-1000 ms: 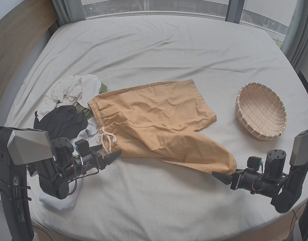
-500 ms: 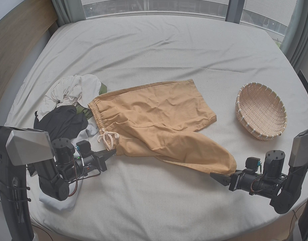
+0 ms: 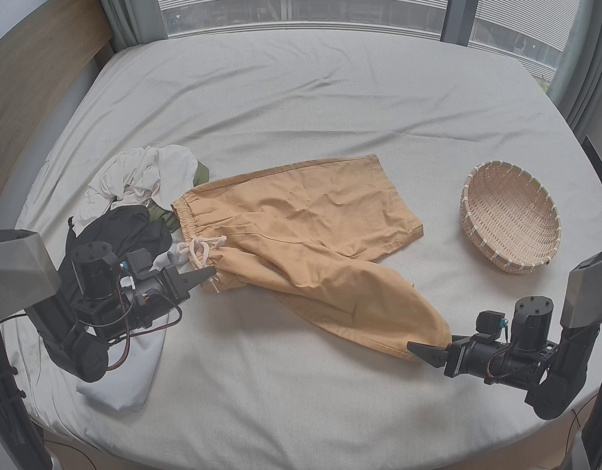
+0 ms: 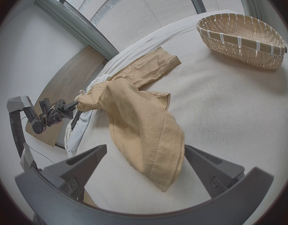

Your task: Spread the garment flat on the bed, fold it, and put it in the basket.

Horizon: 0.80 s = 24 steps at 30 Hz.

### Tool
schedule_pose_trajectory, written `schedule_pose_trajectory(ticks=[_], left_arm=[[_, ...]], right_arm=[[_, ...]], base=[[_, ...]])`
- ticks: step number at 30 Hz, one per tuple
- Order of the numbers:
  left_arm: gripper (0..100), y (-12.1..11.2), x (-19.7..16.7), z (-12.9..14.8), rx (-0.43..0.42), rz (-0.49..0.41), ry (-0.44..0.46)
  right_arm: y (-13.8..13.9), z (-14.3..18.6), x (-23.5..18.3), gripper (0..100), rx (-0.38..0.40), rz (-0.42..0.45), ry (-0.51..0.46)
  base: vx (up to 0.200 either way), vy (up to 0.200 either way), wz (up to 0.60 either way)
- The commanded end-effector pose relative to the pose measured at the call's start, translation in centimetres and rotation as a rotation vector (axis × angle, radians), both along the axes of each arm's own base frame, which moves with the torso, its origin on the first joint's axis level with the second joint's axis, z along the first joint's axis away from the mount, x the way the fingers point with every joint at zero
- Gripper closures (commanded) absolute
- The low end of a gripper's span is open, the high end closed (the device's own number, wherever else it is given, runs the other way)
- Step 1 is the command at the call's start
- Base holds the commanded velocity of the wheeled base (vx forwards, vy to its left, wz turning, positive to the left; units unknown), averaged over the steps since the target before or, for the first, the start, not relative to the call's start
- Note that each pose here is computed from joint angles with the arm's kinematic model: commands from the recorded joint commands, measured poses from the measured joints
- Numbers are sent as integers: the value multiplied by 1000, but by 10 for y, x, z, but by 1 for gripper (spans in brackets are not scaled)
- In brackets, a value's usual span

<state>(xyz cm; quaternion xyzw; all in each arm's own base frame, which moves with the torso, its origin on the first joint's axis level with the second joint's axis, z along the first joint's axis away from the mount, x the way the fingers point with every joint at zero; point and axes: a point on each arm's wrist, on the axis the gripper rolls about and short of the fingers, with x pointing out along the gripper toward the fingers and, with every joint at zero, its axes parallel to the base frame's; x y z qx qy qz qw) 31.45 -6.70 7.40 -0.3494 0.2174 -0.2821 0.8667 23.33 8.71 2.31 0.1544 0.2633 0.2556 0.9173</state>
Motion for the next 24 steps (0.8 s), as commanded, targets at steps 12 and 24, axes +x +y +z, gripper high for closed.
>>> schedule_pose_trajectory(ticks=[12,24], left_arm=[[100,0,16,6,-18,120,239],[0,0,20,-1,17,113,215]], right_arm=[[1,-9,0,0,-11,5,32],[1,-9,-1,0,-11,8,34]], base=[[0,0,0],[0,0,0]])
